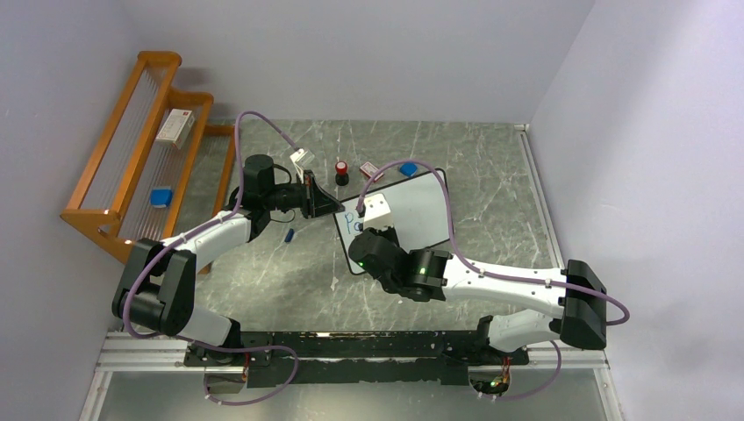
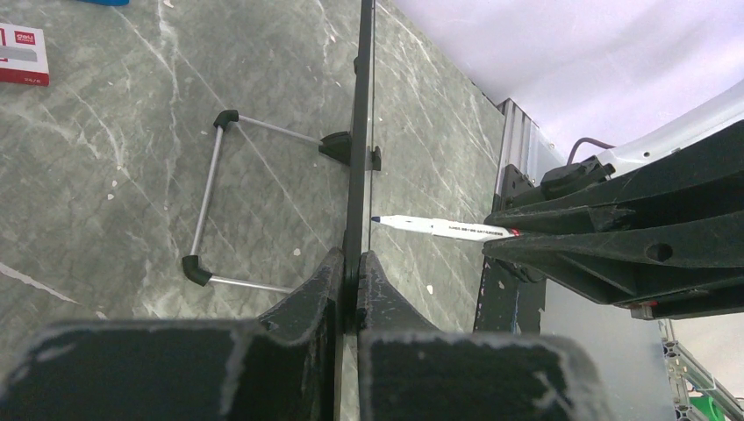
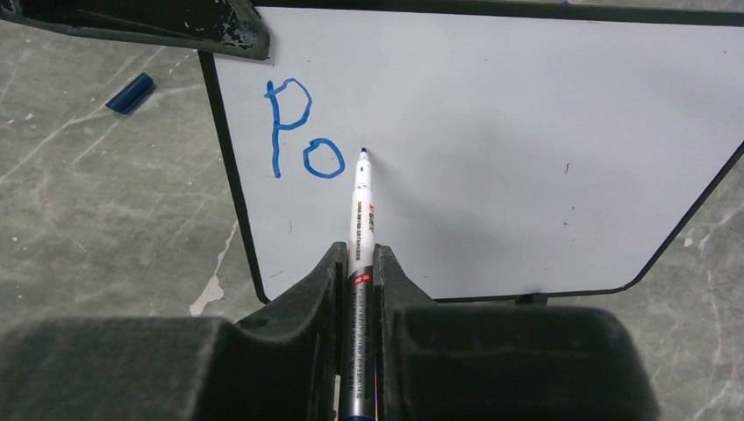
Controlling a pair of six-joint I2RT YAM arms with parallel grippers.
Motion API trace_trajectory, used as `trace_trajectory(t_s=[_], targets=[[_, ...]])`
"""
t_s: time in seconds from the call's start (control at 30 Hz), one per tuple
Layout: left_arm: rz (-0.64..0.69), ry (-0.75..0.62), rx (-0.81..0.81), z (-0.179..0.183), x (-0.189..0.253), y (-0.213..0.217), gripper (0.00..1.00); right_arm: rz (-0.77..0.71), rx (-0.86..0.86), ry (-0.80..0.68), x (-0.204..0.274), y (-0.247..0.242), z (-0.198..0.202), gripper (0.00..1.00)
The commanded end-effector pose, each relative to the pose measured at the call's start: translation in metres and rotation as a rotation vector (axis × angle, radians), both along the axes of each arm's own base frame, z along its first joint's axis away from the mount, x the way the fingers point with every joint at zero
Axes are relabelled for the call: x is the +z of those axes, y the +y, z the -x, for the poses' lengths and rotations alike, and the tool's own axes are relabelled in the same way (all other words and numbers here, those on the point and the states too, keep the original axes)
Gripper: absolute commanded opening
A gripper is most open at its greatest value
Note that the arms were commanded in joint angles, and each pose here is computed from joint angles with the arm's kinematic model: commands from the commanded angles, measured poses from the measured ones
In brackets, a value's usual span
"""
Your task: Write a sentence on the whiteboard
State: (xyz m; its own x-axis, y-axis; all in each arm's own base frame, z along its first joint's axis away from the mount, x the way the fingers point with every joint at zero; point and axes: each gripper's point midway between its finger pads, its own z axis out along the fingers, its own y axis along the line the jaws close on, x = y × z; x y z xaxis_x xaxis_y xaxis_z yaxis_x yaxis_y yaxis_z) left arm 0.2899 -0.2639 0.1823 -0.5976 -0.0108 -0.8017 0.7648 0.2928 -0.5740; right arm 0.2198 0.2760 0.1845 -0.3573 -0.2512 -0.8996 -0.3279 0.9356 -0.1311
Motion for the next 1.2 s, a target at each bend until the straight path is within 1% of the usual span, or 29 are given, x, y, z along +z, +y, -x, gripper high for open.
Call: trace_trajectory(t_s=[0.0, 0.67, 1.17], targets=[[-0.016, 0.033, -0.018, 0.002, -0.008, -0.001, 0.05, -0.028, -0.051, -0.027, 0.002, -0.004, -0.007, 0.00], [-0.015, 0.034, -0.023, 0.003, -0.008, -0.001, 0.05, -0.030, -0.060, -0.021, -0.003, -0.001, -0.013, 0.00], [-0.013, 0.034, -0.022, 0.003, -0.008, -0.002, 0.05, -0.052, -0.017, -0.022, 0.000, 0.008, -0.011, 0.00]])
